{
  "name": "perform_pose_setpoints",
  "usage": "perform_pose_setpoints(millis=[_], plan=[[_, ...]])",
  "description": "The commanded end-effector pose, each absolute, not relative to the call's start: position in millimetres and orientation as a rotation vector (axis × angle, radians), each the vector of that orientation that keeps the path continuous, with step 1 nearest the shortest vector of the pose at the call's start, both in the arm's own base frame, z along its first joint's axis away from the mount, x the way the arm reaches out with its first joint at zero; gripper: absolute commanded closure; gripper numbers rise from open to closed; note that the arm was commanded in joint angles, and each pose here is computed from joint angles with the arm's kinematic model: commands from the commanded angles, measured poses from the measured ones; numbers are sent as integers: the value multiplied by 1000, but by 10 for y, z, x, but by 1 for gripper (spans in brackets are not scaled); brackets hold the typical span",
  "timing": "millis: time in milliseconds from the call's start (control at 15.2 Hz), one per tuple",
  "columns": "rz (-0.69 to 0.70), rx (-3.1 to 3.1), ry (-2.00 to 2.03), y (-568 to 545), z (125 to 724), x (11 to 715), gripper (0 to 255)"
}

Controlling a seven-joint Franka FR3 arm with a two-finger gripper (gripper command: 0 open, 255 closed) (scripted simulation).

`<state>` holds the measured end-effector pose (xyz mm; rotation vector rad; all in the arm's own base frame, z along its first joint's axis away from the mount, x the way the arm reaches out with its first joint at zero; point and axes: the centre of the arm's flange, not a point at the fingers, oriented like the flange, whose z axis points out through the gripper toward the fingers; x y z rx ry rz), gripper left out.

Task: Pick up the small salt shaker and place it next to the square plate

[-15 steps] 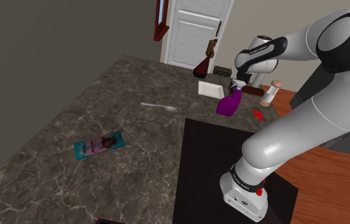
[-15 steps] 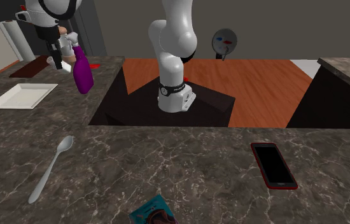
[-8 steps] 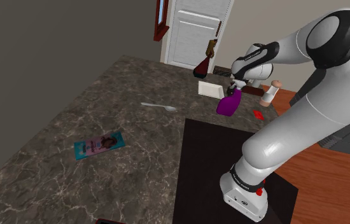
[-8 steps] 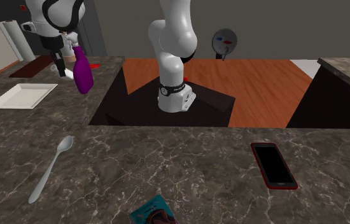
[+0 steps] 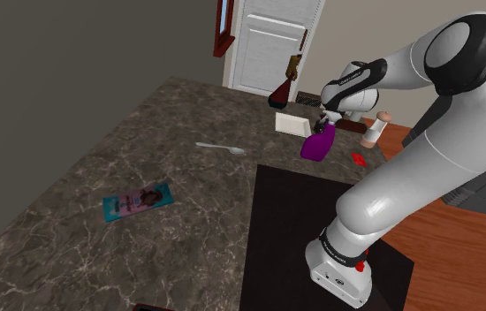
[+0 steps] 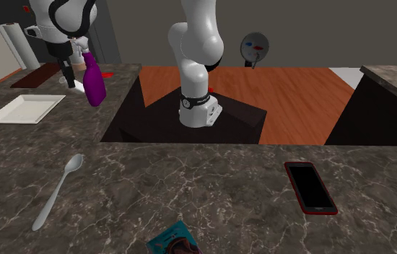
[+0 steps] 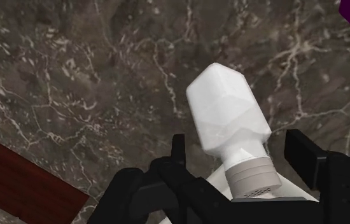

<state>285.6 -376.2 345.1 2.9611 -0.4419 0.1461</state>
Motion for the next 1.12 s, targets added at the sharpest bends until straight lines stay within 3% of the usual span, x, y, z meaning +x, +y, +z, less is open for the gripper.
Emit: perform_pose_setpoints(millis=[0, 264, 528, 1056], plan=[[146, 2961, -442, -3762, 3451, 2856, 0], [146, 2961, -442, -3762, 3451, 2856, 0], [146, 2961, -442, -3684, 3943, 2818, 0], [146, 2961, -442, -3684, 3943, 2818, 0]])
